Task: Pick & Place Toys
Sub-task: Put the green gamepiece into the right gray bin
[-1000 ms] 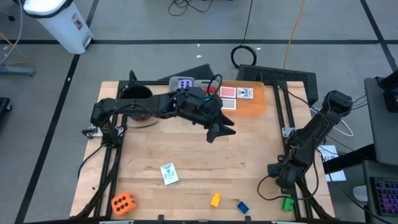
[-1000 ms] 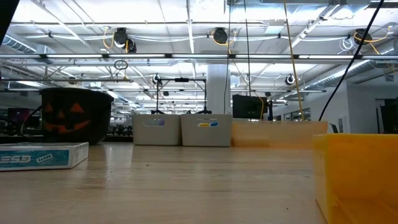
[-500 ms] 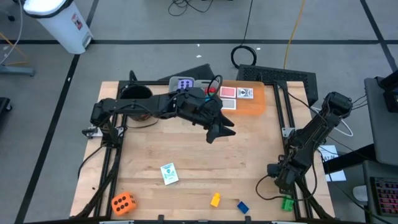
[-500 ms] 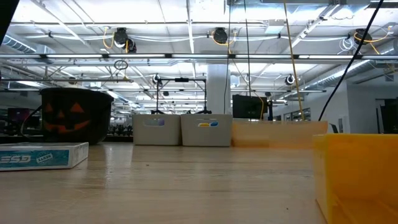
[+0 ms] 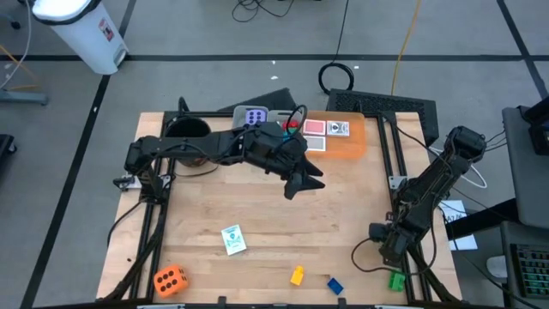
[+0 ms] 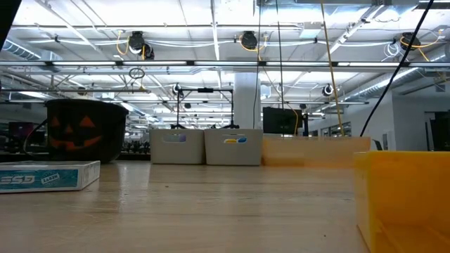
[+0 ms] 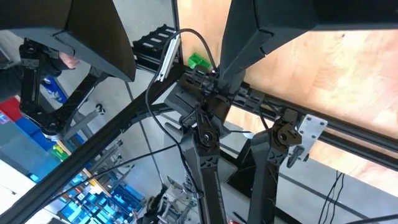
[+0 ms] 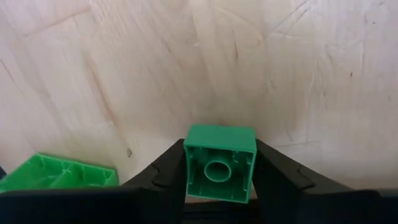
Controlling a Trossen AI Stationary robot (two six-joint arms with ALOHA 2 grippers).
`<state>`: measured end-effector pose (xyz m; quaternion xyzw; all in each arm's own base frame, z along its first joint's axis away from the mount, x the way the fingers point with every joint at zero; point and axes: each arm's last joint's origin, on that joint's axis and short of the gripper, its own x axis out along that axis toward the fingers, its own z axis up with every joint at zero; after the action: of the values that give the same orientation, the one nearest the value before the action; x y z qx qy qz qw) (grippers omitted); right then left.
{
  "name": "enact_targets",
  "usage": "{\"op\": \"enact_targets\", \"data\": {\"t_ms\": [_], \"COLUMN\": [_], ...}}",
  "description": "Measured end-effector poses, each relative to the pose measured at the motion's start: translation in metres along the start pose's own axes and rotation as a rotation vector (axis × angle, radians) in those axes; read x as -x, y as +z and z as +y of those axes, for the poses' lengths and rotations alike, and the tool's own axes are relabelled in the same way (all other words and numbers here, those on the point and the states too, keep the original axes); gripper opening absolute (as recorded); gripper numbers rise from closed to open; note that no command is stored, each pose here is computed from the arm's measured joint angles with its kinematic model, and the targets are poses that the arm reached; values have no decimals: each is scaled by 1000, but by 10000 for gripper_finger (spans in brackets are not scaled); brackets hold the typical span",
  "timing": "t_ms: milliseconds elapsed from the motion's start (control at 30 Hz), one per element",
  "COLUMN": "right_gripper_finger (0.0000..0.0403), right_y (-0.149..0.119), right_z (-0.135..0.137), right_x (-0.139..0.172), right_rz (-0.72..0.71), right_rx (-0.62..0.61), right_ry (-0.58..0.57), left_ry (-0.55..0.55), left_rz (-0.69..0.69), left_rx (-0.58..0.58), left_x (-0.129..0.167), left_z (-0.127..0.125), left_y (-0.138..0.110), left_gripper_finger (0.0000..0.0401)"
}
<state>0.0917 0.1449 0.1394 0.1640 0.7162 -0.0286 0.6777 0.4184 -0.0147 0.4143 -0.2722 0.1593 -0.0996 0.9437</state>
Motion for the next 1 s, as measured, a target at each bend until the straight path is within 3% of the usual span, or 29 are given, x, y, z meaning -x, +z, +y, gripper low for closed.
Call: {"op": "enact_targets", "data": {"t_ms": [167, 500, 733, 1000], "right_gripper_finger": [157, 143, 145, 147], "right_y": [1, 11, 27, 46], "right_z": [3, 4, 6, -8], "right_x": [1, 10, 22, 42], "right_rz": [-29, -180, -272, -387], "right_rx": [-54, -135, -189, -221], "right_ry": [35, 111, 237, 304], "left_ry": [0, 0, -1, -9], "left_rz": [0, 0, 1, 5], "left_rx": [-3, -9, -10, -8], "left_x": [0, 0, 0, 1], "left_z": [0, 0, 0, 3], "left_y": [0, 0, 0, 2], "left_gripper_finger": [239, 239, 239, 239]}}
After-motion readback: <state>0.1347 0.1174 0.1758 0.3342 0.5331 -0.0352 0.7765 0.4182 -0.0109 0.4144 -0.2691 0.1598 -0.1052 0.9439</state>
